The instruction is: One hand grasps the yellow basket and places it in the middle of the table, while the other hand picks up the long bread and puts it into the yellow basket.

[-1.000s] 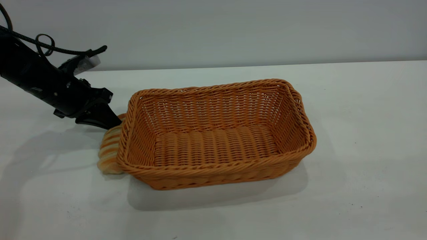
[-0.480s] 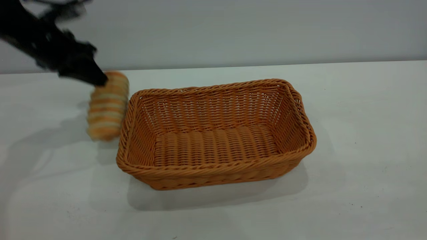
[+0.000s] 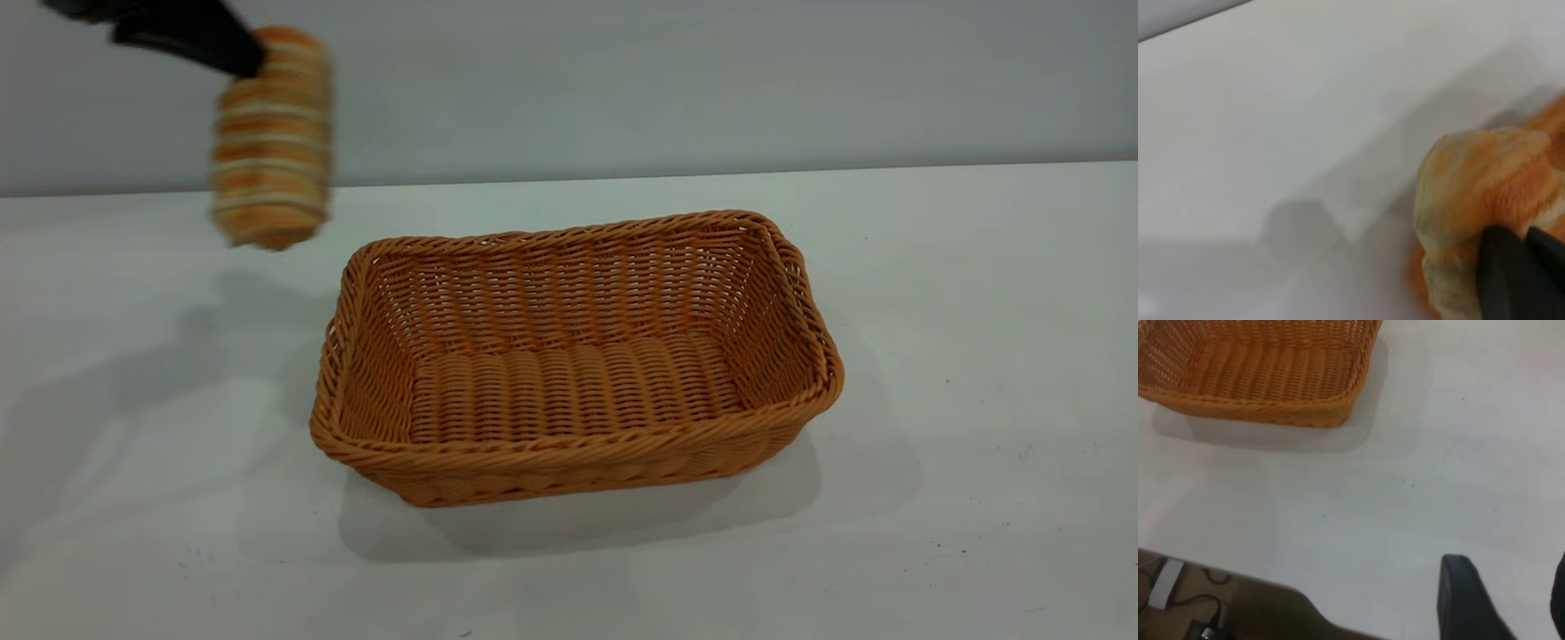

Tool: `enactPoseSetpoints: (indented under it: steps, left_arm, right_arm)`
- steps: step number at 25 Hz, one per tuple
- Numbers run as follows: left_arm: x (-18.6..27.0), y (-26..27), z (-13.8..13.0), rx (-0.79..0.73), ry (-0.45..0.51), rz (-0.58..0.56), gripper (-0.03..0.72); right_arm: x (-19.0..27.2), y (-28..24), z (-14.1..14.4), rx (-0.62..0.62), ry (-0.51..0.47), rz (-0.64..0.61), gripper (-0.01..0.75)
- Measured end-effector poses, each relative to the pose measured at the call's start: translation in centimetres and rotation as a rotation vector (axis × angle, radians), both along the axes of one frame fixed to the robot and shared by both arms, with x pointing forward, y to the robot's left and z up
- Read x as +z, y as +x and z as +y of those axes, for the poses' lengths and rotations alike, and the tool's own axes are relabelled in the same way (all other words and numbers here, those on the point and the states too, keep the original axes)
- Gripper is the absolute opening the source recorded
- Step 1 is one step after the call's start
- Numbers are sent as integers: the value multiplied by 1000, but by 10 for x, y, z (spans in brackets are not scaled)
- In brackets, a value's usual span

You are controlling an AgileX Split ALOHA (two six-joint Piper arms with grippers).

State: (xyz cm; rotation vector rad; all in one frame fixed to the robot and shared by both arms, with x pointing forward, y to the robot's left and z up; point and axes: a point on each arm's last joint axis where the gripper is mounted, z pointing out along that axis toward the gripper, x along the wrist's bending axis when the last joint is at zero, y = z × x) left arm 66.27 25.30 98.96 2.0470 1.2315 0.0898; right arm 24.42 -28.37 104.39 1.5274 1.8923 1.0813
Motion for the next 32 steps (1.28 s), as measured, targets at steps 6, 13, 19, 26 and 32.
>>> enactPoseSetpoints:
  steps: [6,13,19,26,32]
  left_arm:
    - [-2,-11,-69,-161,-2,-20,17]
    - [-47,-20,-125,-280,38,49,17]
    - [-73,-18,-133,-272,65,69,176]
    - [-70,-17,-134,-262,66,52,469]
    - [2,-24,-123,-248,36,-99,456]
  right_arm:
    - [0,0,0,0,0,0,301]
    - [0,0,0,0,0,1,301]
    - [0,0,0,0,0,1,301]
    - [0,0,0,0,-1,1,301]
    - [-1,0,-2,-5,-23,2,301]
